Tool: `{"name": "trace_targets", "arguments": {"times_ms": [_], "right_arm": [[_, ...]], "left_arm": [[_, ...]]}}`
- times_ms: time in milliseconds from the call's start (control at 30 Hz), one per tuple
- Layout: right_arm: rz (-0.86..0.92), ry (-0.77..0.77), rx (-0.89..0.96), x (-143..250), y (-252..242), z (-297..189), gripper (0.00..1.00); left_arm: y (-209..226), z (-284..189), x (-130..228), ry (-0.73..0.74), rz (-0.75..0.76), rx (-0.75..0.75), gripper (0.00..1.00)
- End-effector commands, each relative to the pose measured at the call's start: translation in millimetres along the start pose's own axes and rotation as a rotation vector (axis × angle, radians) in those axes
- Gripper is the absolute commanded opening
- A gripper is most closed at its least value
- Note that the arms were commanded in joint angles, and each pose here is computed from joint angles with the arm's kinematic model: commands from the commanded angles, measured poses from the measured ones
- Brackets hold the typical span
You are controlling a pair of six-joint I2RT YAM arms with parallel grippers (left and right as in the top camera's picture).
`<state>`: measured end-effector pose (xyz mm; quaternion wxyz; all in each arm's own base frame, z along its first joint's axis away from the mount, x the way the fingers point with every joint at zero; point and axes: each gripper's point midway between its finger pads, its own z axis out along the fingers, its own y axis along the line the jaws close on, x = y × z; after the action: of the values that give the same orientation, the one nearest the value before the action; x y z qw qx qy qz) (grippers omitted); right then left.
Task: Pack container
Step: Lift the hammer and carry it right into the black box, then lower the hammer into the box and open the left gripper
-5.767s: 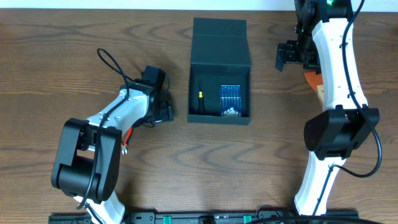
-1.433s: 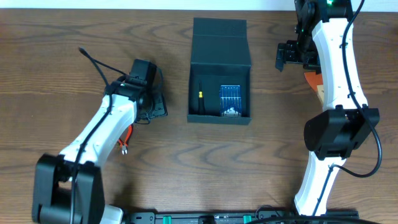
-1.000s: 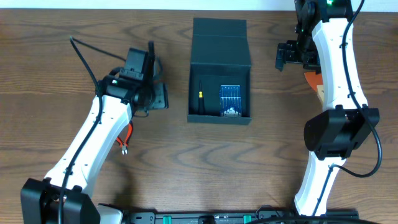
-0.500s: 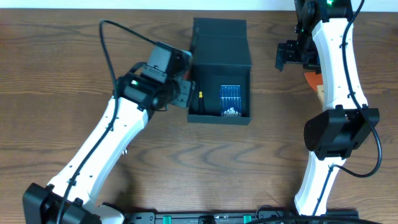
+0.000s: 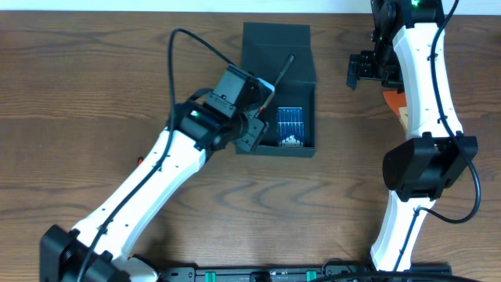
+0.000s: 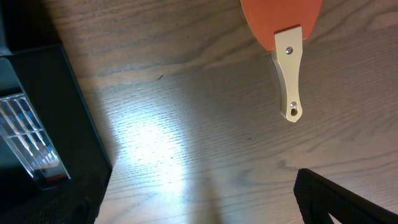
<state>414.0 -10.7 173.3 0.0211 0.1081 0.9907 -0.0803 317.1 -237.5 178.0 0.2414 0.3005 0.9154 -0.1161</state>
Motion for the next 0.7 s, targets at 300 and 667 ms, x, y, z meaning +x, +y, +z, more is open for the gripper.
{"name": "trace_targets", "arguments": {"times_ms": [300, 667], "right_arm": [[-0.011, -0.011, 0.0, -2.2, 1.5, -2.1, 0.99], [-0.012, -0.011, 0.0, -2.1, 1.7, -2.1, 0.99]], "left_arm": [[-1.6, 58.7, 6.8, 0.097, 0.057, 0.019, 0.53], [0.6, 85.9, 15.2, 0.142, 0.065, 0.021, 0.52]]}}
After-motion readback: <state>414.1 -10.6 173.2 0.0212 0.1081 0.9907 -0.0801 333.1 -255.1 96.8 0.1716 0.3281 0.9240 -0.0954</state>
